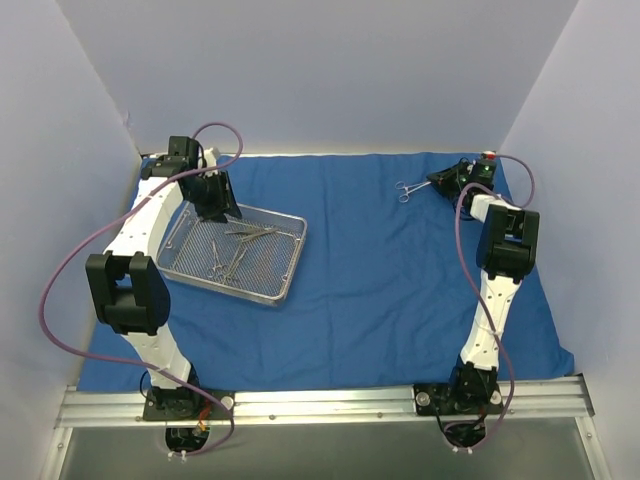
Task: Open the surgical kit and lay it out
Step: Place the medical item in the surgical kit, then pick up the medical item from the container.
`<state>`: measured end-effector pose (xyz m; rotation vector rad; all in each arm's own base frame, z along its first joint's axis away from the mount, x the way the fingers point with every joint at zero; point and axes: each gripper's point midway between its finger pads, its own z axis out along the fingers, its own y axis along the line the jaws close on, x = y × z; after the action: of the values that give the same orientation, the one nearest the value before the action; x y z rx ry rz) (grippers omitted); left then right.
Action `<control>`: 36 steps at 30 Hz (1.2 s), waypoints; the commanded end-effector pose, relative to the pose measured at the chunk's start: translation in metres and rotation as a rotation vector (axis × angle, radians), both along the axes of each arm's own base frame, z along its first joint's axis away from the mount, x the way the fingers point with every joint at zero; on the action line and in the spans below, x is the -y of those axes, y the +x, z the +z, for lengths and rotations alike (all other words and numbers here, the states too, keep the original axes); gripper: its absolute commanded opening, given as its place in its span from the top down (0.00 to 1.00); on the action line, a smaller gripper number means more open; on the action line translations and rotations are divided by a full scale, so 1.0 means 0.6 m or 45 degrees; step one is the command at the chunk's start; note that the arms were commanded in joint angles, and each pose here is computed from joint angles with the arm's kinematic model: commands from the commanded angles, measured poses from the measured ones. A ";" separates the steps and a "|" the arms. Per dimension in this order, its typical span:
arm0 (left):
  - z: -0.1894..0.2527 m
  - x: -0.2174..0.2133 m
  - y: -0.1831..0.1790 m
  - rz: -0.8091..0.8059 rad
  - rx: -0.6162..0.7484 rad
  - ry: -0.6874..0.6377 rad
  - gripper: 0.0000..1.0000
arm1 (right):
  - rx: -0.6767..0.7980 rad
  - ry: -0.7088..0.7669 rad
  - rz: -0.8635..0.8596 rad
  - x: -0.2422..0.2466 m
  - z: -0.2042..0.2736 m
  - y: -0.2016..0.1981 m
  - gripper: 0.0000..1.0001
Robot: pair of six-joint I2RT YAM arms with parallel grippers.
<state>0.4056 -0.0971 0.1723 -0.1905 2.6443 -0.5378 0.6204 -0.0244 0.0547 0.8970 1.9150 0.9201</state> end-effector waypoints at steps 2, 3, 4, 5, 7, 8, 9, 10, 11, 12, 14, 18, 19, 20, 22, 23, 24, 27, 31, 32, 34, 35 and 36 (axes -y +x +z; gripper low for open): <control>0.013 -0.007 0.012 -0.002 0.041 0.013 0.47 | -0.032 -0.061 -0.044 0.016 -0.005 -0.005 0.81; 0.012 -0.007 0.012 -0.002 0.039 0.014 0.47 | -0.053 -0.074 -0.054 0.018 -0.009 -0.008 0.79; 0.012 -0.007 0.013 -0.002 0.041 0.013 0.46 | -0.065 -0.080 -0.060 0.019 -0.012 -0.012 0.77; 0.012 -0.006 0.012 -0.003 0.041 0.012 0.46 | -0.086 -0.086 -0.066 0.020 -0.016 -0.017 0.75; 0.013 -0.005 0.011 -0.005 0.042 0.008 0.46 | -0.103 -0.098 -0.074 0.023 -0.023 -0.023 0.69; 0.012 -0.006 0.012 -0.004 0.042 0.010 0.46 | -0.110 -0.104 -0.074 0.023 -0.026 -0.024 0.67; 0.013 -0.006 0.012 -0.004 0.044 0.010 0.46 | -0.126 -0.110 -0.073 0.022 -0.027 -0.028 0.65; 0.013 -0.006 0.012 -0.004 0.044 0.010 0.46 | -0.131 -0.120 -0.076 0.024 -0.028 -0.029 0.59; 0.012 -0.005 0.012 -0.005 0.042 0.008 0.46 | -0.136 -0.123 -0.075 0.024 -0.028 -0.032 0.57; 0.012 -0.005 0.012 -0.005 0.042 0.008 0.46 | -0.152 -0.124 -0.077 0.024 -0.028 -0.035 0.52; 0.012 -0.006 0.011 -0.003 0.043 0.012 0.46 | -0.178 -0.149 -0.098 0.032 -0.026 -0.040 0.47; 0.013 -0.008 0.011 0.003 0.043 0.011 0.44 | -0.268 -0.221 -0.133 0.051 -0.028 -0.045 0.39; 0.015 -0.008 0.011 0.003 0.047 0.011 0.43 | -0.296 -0.241 -0.142 0.056 -0.027 -0.047 0.37; 0.017 -0.008 0.011 0.004 0.051 0.013 0.43 | -0.364 -0.276 -0.167 0.066 -0.037 -0.058 0.36; 0.017 -0.008 0.010 0.005 0.051 0.014 0.43 | -0.357 -0.313 -0.195 0.080 -0.020 -0.055 0.34; 0.018 -0.009 0.009 0.006 0.055 0.016 0.43 | -0.377 -0.325 -0.204 0.083 -0.020 -0.059 0.34; 0.016 -0.011 0.008 0.011 0.052 0.024 0.43 | -0.385 -0.362 -0.240 0.097 -0.012 -0.062 0.34; 0.014 -0.026 0.006 0.041 0.043 0.078 0.42 | -0.459 -0.434 -0.306 0.123 0.010 -0.082 0.33; -0.004 -0.063 -0.004 0.061 -0.009 0.238 0.40 | -0.422 -0.438 -0.286 0.096 0.081 -0.098 0.34; -0.011 -0.073 -0.006 0.070 -0.026 0.281 0.40 | -0.396 -0.432 -0.241 0.072 0.106 -0.099 0.34; -0.037 -0.096 -0.014 0.086 -0.088 0.382 0.40 | -0.369 -0.460 -0.110 0.016 0.133 -0.102 0.35; -0.047 -0.100 -0.017 0.087 -0.107 0.397 0.41 | -0.336 -0.474 -0.019 -0.040 0.162 -0.106 0.35; -0.062 -0.101 -0.022 0.084 -0.134 0.402 0.43 | -0.313 -0.480 0.038 -0.070 0.174 -0.111 0.35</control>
<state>0.3993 -0.0600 0.1510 -0.2127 2.7166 -0.2467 0.5602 -0.0581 0.0776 1.0486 2.1976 0.3672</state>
